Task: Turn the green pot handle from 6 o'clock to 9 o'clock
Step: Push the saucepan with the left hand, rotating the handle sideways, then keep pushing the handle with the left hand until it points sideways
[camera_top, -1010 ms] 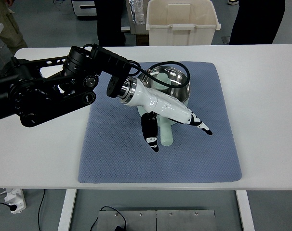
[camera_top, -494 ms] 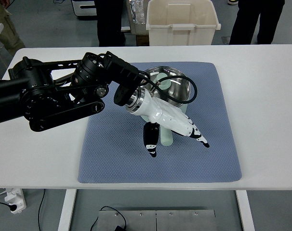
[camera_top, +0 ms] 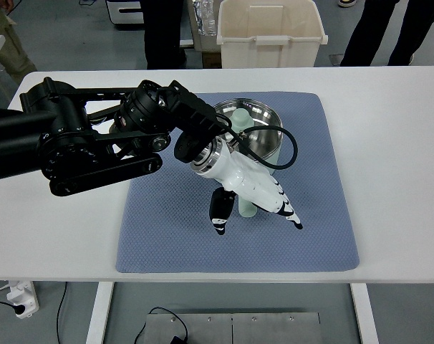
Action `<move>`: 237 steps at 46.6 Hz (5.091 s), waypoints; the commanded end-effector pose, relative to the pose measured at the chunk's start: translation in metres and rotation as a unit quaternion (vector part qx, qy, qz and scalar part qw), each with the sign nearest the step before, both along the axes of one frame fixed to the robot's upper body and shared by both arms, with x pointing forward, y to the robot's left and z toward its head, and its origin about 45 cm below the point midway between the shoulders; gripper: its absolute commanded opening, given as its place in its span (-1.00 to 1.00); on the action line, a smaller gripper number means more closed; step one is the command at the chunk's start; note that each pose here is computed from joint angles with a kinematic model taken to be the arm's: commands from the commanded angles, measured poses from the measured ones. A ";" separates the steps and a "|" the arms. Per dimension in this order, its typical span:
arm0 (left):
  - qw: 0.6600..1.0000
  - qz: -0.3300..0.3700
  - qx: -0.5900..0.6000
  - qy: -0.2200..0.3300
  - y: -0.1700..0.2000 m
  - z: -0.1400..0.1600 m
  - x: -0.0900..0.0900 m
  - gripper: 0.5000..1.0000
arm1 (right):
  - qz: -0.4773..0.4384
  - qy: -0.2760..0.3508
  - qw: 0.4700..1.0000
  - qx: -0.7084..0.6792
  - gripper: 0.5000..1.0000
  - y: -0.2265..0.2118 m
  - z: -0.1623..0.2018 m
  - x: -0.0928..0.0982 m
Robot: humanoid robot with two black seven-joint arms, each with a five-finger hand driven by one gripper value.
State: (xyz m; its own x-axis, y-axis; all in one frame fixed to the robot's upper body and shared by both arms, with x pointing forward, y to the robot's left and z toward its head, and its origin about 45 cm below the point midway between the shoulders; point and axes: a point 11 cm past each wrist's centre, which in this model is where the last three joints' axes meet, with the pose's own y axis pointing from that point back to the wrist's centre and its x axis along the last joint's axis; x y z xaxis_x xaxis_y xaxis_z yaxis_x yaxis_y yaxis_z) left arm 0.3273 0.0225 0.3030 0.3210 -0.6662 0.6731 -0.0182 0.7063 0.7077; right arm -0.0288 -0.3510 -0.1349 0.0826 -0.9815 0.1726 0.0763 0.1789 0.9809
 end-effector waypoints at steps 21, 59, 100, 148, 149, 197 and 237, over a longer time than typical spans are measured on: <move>0.999 -0.015 0.033 -0.019 0.003 0.000 0.001 1.00 | 0.000 0.000 1.000 0.000 1.00 0.000 0.000 0.000; 0.997 -0.020 0.071 -0.014 0.014 -0.020 -0.002 1.00 | 0.000 0.000 1.000 0.000 1.00 0.000 0.000 0.000; 0.994 -0.015 0.102 -0.029 0.048 -0.011 -0.002 1.00 | 0.000 0.000 1.000 0.000 1.00 0.000 0.000 0.000; 0.985 0.036 0.160 -0.058 0.112 0.008 0.018 1.00 | 0.000 0.000 1.000 0.000 1.00 0.000 0.000 0.000; 0.984 0.037 0.161 -0.058 0.113 0.007 0.018 1.00 | 0.000 0.000 1.000 0.000 1.00 0.000 0.000 0.000; 0.970 0.093 0.219 -0.056 0.158 -0.008 0.040 1.00 | 0.000 0.000 1.000 0.000 1.00 0.000 0.000 0.000; 0.964 0.107 0.232 -0.073 0.166 -0.010 0.052 1.00 | 0.000 0.000 1.000 0.000 1.00 0.000 0.000 0.000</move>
